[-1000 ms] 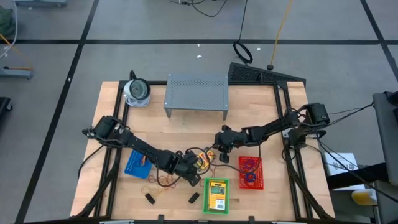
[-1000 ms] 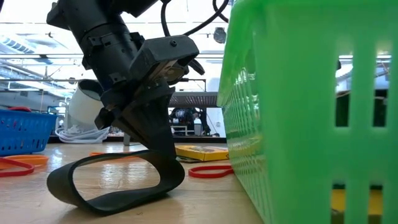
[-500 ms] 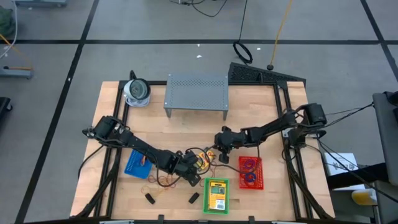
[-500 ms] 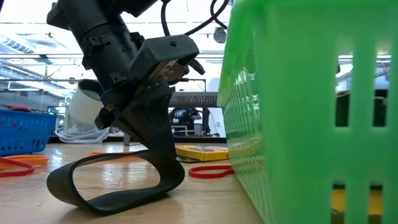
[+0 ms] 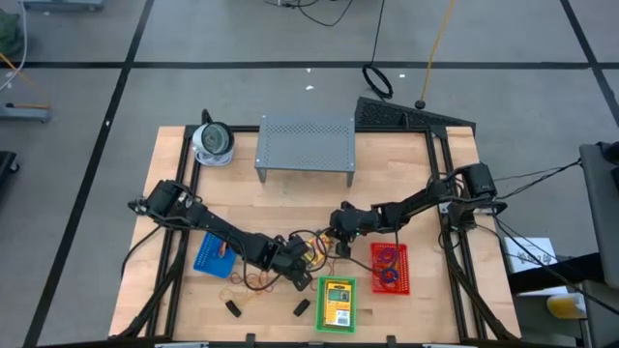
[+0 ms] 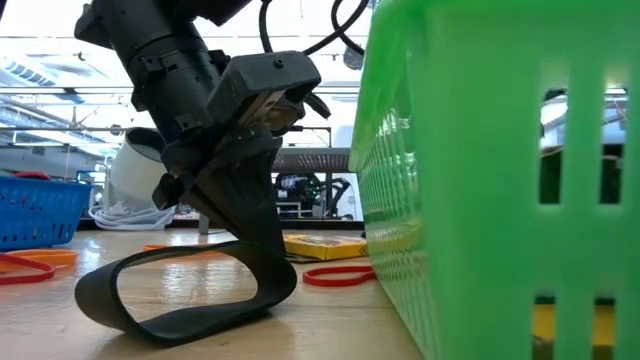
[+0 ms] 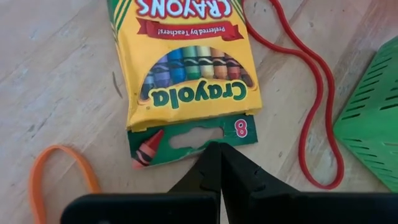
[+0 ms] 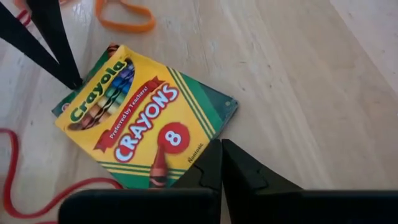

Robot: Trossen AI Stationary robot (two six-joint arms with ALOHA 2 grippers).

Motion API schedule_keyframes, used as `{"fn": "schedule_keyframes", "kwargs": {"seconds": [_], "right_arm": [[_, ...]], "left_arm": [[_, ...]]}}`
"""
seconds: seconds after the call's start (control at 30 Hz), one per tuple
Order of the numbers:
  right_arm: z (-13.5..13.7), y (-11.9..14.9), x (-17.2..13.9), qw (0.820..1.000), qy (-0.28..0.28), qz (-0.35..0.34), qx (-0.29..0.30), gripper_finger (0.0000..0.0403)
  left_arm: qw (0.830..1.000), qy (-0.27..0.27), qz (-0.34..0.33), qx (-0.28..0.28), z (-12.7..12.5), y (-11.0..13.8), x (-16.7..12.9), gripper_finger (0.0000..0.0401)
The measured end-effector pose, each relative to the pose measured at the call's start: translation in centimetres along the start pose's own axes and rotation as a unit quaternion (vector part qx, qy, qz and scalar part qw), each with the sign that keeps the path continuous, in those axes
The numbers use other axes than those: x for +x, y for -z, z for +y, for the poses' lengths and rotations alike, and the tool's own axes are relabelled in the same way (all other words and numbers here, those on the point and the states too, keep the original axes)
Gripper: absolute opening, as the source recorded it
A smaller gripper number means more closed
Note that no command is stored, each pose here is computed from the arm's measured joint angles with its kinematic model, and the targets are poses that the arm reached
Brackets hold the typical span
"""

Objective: Pick & Place Office Desk Supplies
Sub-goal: Put the yellow crayon box into the green bin

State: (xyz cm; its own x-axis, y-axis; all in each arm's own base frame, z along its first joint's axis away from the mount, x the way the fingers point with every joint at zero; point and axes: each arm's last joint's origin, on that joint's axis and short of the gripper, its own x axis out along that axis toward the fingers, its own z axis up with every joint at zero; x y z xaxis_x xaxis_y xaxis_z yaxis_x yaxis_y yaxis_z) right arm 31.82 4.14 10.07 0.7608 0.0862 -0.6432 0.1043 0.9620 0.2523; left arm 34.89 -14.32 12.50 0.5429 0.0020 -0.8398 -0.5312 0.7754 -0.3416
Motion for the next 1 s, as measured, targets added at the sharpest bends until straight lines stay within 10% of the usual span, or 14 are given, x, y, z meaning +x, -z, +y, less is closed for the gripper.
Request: {"fn": "schedule_keyframes", "kwargs": {"seconds": [1.0], "right_arm": [[4.8, -4.6, -4.2, 0.974, -0.113, -0.194, 0.022, 0.0000]], "left_arm": [[0.996, -0.002, -0.092, 0.002, 0.0, -1.9, 0.2, 0.0001]]}}
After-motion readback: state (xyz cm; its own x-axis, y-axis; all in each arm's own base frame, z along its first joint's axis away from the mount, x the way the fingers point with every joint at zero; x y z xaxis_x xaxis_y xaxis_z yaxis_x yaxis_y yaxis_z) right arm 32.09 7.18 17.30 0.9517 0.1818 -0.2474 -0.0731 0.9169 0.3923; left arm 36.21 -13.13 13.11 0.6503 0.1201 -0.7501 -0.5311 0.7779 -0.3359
